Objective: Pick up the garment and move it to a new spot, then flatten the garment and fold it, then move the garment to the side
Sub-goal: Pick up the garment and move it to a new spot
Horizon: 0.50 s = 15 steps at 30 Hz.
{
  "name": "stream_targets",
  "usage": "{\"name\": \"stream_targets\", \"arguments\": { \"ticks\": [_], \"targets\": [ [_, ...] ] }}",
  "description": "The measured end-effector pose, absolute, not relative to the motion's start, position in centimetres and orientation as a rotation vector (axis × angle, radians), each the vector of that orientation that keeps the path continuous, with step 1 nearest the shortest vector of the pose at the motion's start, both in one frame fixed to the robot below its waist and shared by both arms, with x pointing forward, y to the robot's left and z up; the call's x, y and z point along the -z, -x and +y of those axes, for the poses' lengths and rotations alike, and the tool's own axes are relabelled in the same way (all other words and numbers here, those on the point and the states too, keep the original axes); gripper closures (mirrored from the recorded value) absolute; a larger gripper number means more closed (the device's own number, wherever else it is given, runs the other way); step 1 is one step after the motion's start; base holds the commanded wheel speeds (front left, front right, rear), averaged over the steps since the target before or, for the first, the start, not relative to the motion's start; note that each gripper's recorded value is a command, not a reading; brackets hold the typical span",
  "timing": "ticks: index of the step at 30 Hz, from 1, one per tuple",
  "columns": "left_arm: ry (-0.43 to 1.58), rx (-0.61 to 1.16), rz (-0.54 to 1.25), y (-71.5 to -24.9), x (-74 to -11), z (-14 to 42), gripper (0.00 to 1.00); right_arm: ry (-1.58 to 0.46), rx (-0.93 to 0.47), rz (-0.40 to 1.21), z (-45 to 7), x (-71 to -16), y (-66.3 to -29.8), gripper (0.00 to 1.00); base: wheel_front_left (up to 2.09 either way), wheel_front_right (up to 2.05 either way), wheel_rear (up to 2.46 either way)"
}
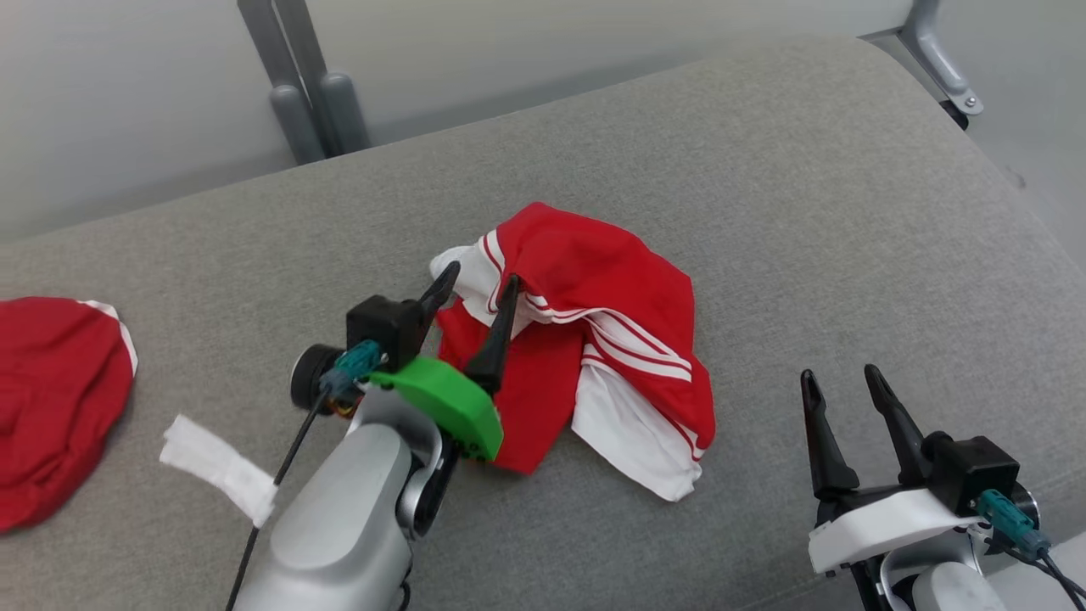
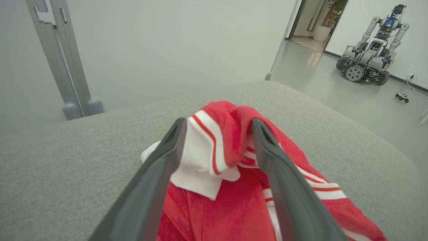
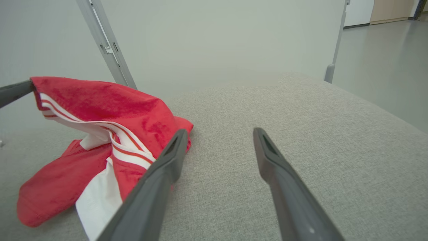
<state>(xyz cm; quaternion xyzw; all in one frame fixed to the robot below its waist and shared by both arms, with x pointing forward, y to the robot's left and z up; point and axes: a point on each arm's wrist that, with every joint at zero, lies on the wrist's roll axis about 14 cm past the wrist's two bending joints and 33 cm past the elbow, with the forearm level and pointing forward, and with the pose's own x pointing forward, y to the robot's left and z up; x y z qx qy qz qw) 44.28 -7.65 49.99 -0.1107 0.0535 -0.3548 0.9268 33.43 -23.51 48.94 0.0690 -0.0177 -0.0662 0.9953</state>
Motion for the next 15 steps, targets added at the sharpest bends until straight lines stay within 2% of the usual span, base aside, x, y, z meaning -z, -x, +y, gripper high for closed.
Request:
{"name": "stream_targets", "arguments": {
  "ticks": [7,15],
  "targets": [
    [0.307,0.429,0.059,-42.3,-49.6,1.8,0.0,-0.107,0.104,-0.064,-23.1,-49.9,-33.3,0.0,0.0,0.0,0.0],
    [0.257,0.184,0.021,-37.0,-48.5,10.5,0.0,-0.078,0.035,-0.077,-21.8,-50.3,-34.0,0.0,0.0,0.0,0.0]
  ]
}}
